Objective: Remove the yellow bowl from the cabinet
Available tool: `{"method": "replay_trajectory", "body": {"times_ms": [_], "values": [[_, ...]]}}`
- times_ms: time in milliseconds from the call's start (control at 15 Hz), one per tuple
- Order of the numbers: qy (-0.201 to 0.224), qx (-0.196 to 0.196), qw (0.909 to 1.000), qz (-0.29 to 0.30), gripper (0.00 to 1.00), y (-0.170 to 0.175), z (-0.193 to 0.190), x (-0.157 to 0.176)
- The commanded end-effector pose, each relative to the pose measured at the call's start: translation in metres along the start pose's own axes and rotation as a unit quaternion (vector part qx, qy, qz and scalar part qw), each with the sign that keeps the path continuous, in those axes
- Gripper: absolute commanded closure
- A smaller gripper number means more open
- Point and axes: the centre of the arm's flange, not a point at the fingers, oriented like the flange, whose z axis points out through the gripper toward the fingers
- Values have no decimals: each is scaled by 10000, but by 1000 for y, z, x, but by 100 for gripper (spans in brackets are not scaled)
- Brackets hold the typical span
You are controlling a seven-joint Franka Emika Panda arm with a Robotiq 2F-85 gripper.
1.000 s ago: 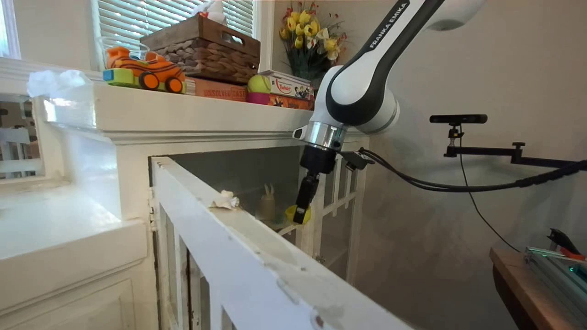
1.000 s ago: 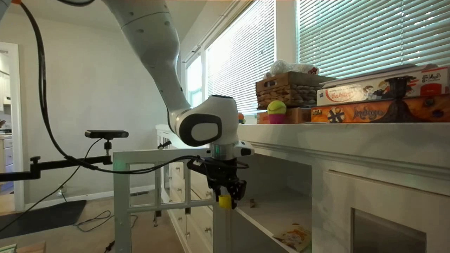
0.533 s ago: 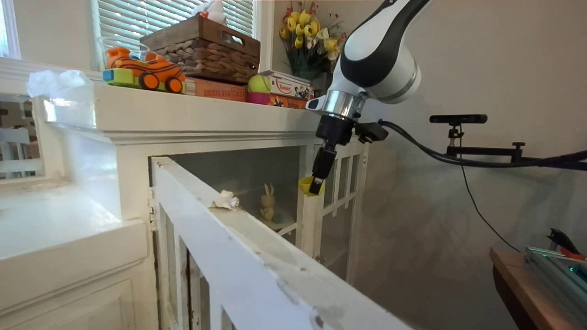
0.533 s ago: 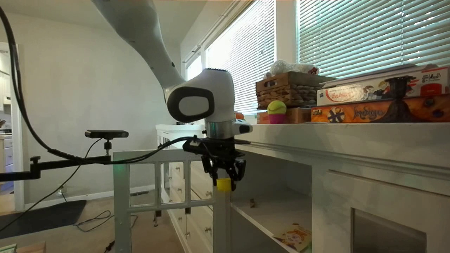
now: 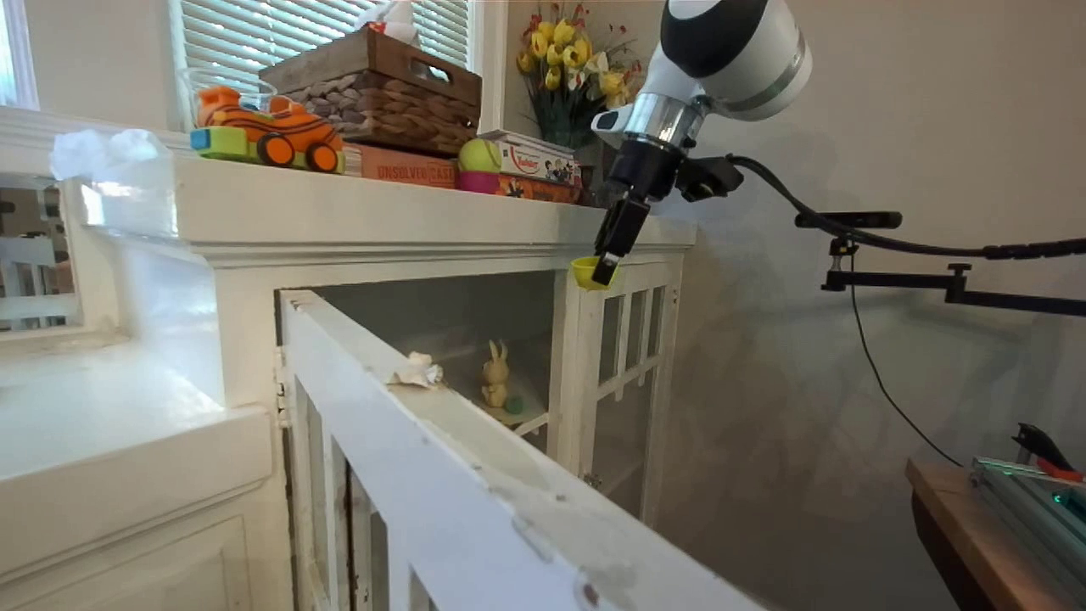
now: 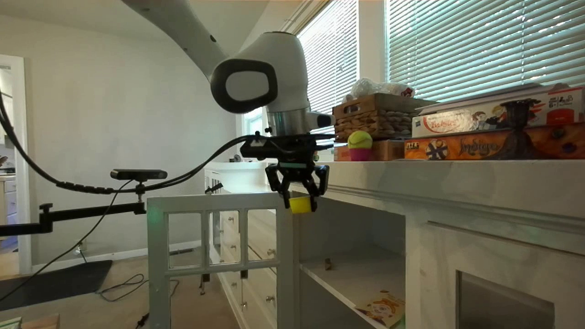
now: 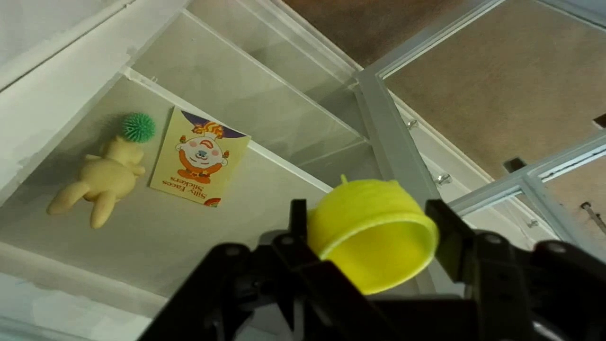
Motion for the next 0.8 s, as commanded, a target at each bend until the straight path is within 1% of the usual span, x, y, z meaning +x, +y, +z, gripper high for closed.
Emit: {"method": "replay_trajectory", "body": {"times_ms": [0,133,200,333,400,467,667,733], "values": [[-117,681,9976,78,61,-12,-25,-9],[-257,1092,9931,341,61,-15,-31,-12],[-269,1193,9914,468,61,-15,-33,-14],[-242,1271,9895,647,61,-13,-36,-18],[-132,1148,9908,698,61,-11,-36,-19],[-303,1089,9924,487,36,-7,-29,-19],[-270,1088,9921,564,36,-4,-31,-21],[-270,1090,9921,564,61,-4,-30,-21]]}}
